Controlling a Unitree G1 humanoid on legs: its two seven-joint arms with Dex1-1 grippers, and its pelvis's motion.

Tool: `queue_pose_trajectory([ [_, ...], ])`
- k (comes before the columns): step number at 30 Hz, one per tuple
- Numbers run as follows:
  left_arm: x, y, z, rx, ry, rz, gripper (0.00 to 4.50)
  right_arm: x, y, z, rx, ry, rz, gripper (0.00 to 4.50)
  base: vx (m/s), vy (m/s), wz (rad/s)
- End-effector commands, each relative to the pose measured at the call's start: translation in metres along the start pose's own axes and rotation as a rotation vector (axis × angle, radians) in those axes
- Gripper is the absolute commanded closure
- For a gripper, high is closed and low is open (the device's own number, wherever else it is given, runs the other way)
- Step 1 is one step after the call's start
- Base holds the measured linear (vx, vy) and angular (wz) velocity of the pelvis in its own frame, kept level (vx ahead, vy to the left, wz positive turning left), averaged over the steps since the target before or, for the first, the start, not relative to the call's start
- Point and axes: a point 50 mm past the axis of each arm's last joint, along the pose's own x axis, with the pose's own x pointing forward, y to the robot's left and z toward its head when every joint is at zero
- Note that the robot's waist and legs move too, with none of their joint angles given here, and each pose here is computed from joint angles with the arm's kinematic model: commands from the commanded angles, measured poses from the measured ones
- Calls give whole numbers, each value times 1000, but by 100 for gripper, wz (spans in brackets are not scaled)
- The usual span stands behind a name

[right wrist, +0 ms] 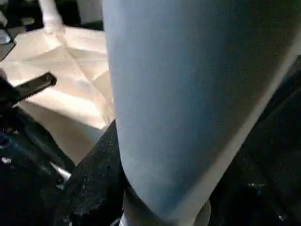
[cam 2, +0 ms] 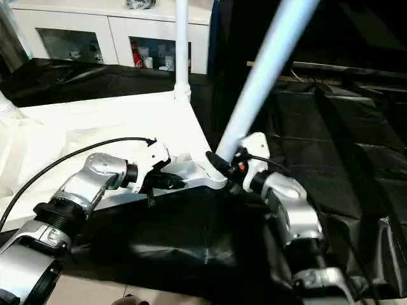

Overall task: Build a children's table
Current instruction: Insert table leg to table base

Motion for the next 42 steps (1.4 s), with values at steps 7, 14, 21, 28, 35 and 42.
queue_pose_trajectory([
  [7, -9, 5, 1, 31, 19, 30, 450, 9, 14, -32, 45, 207, 142, 260, 0, 0, 0],
  [14, -13, -2, 7, 99, -7, -76, 450, 9, 16, -32, 38, 226, 227, 260, 0, 0, 0],
  [21, -22, -15, 10, 209, 8, -208, 450, -1, 19, -32, 9, 246, 396, 260, 0, 0, 0],
  [28, -32, -16, 13, 234, 13, -215, 450, -3, 21, -30, -39, 261, 467, 260, 0, 0, 0],
  [35, -35, -12, 16, 190, -10, -139, 450, 5, 18, -28, -29, 229, 410, 260, 0, 0, 0],
  [42, -24, 5, 30, 54, -29, 76, 450, 23, 7, -31, 70, 182, 64, 260, 0, 0, 0],
])
